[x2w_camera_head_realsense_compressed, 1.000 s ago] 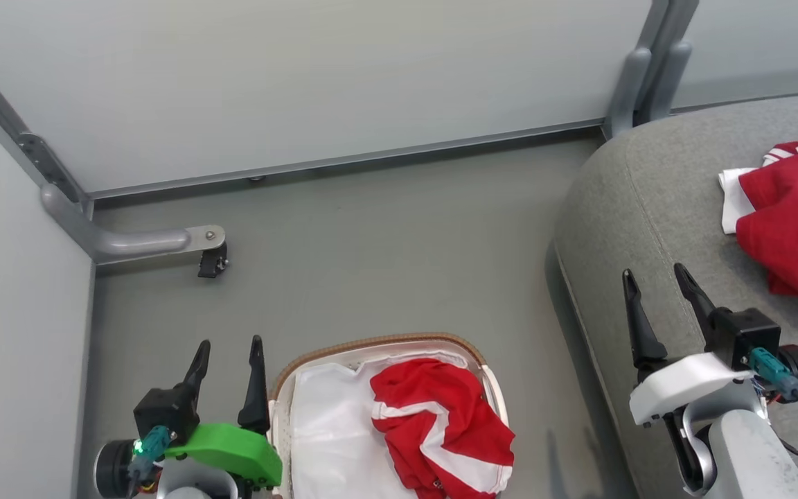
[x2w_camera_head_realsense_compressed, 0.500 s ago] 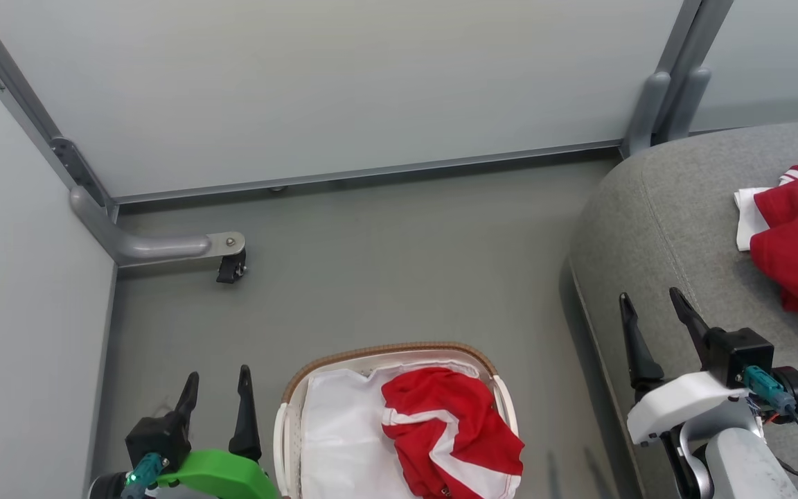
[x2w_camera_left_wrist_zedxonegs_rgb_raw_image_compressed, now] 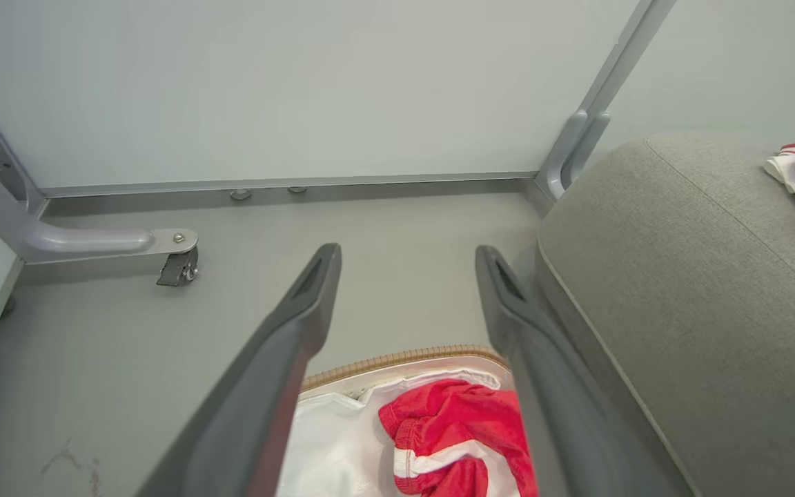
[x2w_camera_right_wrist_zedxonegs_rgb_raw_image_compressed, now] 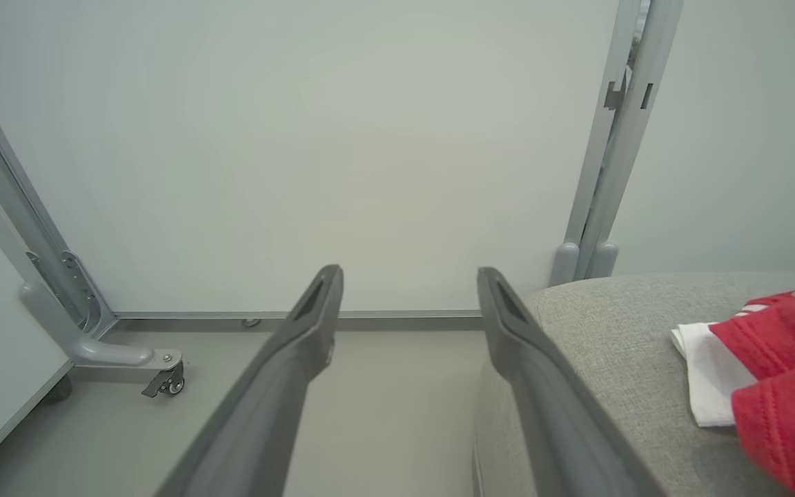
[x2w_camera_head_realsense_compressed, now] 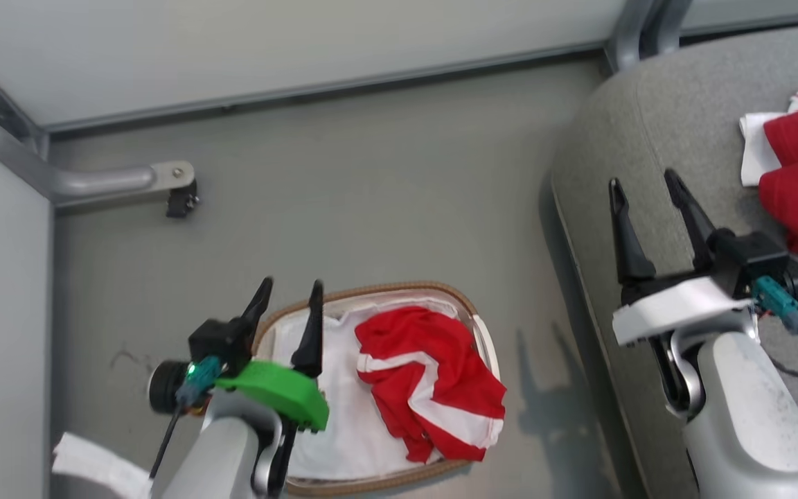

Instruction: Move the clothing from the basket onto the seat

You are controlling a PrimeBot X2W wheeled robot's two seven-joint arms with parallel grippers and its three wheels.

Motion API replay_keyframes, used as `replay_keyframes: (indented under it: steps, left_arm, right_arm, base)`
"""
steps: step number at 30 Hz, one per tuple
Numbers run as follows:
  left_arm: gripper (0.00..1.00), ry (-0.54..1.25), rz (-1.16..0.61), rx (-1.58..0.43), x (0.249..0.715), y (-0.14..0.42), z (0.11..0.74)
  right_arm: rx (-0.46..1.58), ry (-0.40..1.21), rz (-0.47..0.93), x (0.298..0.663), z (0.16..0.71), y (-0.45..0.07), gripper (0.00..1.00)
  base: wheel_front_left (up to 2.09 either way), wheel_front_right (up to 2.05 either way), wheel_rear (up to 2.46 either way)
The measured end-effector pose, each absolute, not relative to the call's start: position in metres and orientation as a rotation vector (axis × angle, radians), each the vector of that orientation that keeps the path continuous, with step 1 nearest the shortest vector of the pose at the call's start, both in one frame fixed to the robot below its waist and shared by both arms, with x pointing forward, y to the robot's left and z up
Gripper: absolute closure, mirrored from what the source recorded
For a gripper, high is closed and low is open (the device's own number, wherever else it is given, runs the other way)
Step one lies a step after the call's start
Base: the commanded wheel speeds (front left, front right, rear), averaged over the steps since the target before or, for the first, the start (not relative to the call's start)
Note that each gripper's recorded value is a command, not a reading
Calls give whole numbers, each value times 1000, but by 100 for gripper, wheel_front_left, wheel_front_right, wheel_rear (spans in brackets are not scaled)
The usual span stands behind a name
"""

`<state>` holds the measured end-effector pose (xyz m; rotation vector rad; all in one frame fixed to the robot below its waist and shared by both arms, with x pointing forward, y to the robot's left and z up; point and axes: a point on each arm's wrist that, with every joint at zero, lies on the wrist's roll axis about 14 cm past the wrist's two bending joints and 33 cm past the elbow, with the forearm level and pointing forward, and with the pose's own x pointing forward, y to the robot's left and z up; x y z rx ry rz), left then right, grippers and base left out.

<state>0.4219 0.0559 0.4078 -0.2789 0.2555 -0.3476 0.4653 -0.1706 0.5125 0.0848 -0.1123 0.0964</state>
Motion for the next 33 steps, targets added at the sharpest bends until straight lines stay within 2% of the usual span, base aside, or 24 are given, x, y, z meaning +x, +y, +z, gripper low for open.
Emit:
replay_keyframes:
  steps: [5,13,23,33]
  left_arm:
    - [0,312,-457,-280,440,21,387]
    - [0,494,-576,-282,440,-20,321]
    - [0,748,-744,-234,400,-57,232]
    - [0,912,-852,-215,359,-74,180]
  right_arm:
    - [73,-118,111,487,508,-168,0]
    - [66,-105,108,513,489,-175,0]
    - [35,-30,74,531,444,-194,0]
    - [30,51,48,534,403,-207,0]
  base:
    - [0,0,0]
    - [0,0,0]
    - [0,0,0]
    - [0,0,0]
